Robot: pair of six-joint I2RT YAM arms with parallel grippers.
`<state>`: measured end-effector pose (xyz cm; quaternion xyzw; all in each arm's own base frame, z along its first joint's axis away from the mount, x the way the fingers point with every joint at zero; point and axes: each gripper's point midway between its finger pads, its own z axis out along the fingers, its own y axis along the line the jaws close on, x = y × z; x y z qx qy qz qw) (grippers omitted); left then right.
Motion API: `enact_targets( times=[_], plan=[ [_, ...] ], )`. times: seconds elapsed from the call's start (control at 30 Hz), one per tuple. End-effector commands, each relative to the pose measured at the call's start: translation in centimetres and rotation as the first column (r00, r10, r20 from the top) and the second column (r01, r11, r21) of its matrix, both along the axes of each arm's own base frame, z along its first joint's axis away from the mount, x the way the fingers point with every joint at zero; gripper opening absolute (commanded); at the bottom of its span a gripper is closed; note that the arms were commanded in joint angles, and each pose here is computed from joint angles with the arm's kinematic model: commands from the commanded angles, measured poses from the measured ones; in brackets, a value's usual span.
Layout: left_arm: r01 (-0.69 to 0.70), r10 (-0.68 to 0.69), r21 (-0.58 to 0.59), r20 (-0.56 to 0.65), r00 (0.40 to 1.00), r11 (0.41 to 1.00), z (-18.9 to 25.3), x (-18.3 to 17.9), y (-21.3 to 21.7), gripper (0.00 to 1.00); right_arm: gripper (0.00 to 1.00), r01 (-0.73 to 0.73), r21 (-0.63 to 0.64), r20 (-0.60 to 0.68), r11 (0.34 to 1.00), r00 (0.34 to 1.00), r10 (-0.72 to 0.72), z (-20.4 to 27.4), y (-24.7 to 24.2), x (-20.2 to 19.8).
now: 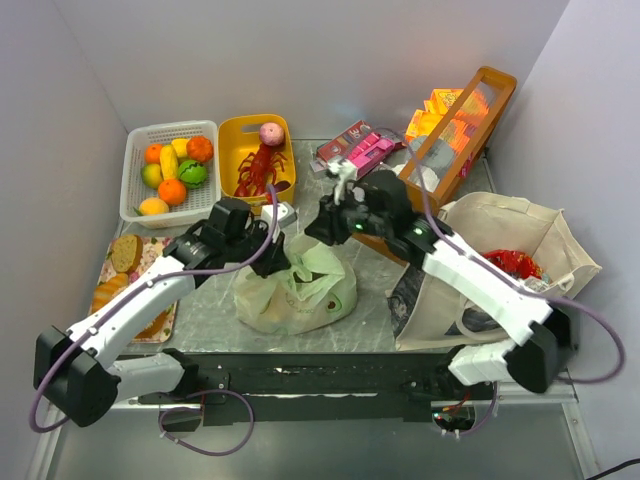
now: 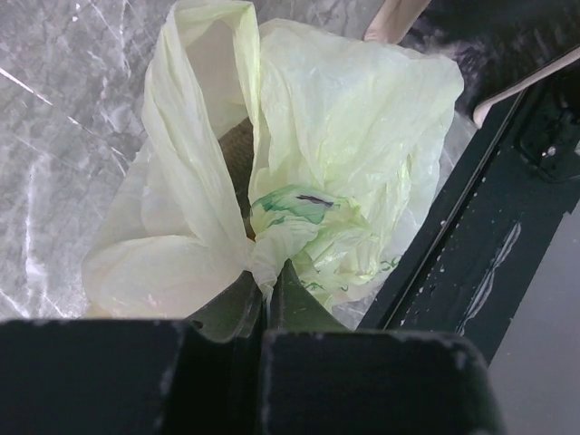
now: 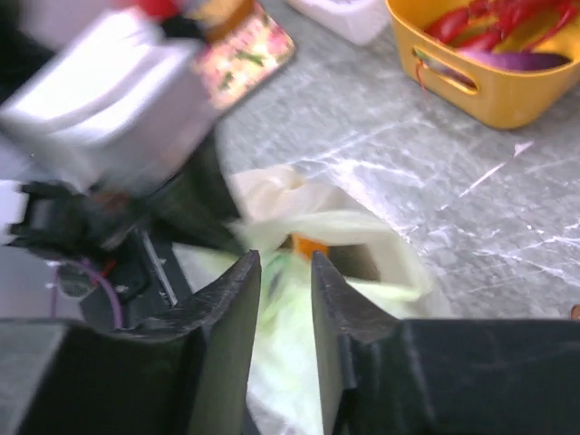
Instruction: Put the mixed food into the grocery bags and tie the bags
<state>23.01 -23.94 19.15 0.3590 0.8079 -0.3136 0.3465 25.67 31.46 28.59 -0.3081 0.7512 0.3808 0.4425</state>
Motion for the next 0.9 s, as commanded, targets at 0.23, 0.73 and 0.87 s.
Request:
enact_targets(
  times=[0.23,0.73,0.87],
  plan=[
    [-0.124,0.129,-0.035,0.237,0.963,0.992,2.9,1.6,0.8,0.01,0.30,-0.113,-0.152,-0.159,0.982,0.983,0.088,-6.8,1.8,0.9],
    [-0.259,0.200,0.148,0.329,0.923,0.954,-0.4,1.0,1.0,0.01,0.45,-0.373,-0.109,-0.211,0.921,0.915,0.345,-10.9,4.5,2.0],
    [-0.381,0.302,0.172,0.361,0.883,0.909,-0.7,1.4,1.7,0.01,0.56,-0.470,-0.093,-0.212,0.878,0.871,0.444,-11.2,4.0,1.0]
  ],
)
